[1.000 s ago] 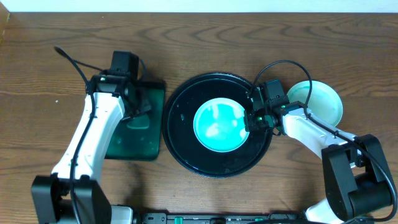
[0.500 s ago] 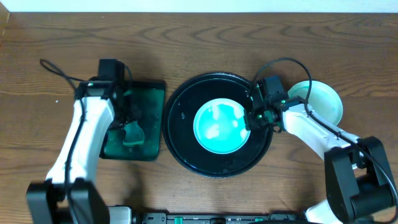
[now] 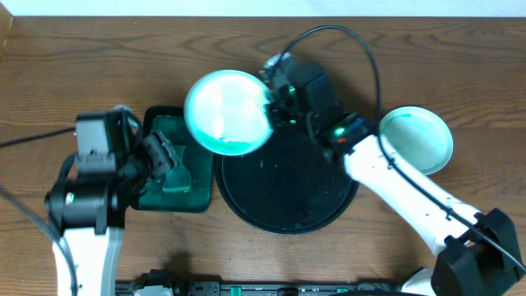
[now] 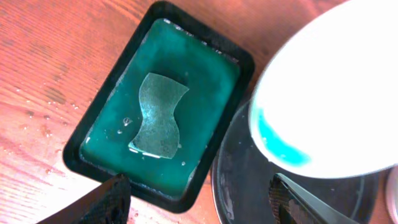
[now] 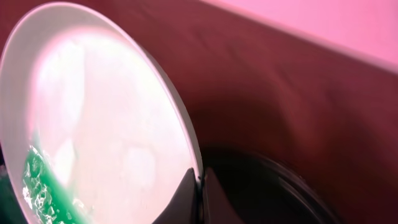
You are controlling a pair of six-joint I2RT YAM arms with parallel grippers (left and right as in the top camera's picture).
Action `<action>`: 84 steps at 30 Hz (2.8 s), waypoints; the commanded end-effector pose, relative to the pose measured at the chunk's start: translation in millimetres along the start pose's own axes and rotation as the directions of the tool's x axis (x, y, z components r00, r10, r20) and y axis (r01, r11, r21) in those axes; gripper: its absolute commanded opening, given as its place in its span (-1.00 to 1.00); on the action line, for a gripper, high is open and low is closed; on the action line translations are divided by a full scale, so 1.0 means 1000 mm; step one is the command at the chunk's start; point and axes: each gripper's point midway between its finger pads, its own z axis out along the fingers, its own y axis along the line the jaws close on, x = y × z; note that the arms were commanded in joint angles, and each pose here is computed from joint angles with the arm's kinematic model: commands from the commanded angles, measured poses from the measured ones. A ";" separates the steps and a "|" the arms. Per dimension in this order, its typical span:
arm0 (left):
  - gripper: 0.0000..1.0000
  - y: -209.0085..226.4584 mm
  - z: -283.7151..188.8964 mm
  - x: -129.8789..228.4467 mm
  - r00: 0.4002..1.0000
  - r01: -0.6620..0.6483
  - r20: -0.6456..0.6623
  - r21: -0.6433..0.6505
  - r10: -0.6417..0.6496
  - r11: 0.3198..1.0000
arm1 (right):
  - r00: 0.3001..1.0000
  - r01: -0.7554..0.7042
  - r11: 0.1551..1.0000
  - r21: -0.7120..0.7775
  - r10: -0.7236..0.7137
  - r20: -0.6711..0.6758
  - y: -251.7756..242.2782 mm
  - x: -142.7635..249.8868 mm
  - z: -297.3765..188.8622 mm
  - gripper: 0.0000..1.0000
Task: Clean dirty plates on tray and stack at the side
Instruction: 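Lift the white plate with the right gripper and tilt it over the basin, then carry the white plate right and place it on the plate stack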
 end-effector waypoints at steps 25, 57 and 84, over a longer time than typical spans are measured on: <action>0.58 -0.004 -0.026 -0.001 0.998 -0.004 0.066 0.042 0.001 0.999 | 0.679 0.572 0.721 0.392 -0.684 0.266 0.131 -0.061 0.008 -0.98; 0.59 -0.004 -0.026 -0.001 0.998 -0.004 0.066 0.042 0.001 0.999 | 0.627 0.449 0.694 0.563 -0.693 0.355 0.122 -0.109 -0.031 -0.98; 0.59 -0.004 -0.026 -0.001 0.998 -0.004 0.066 0.042 0.001 0.999 | 0.941 -0.097 0.963 0.250 0.007 0.337 0.031 -0.048 0.026 -0.98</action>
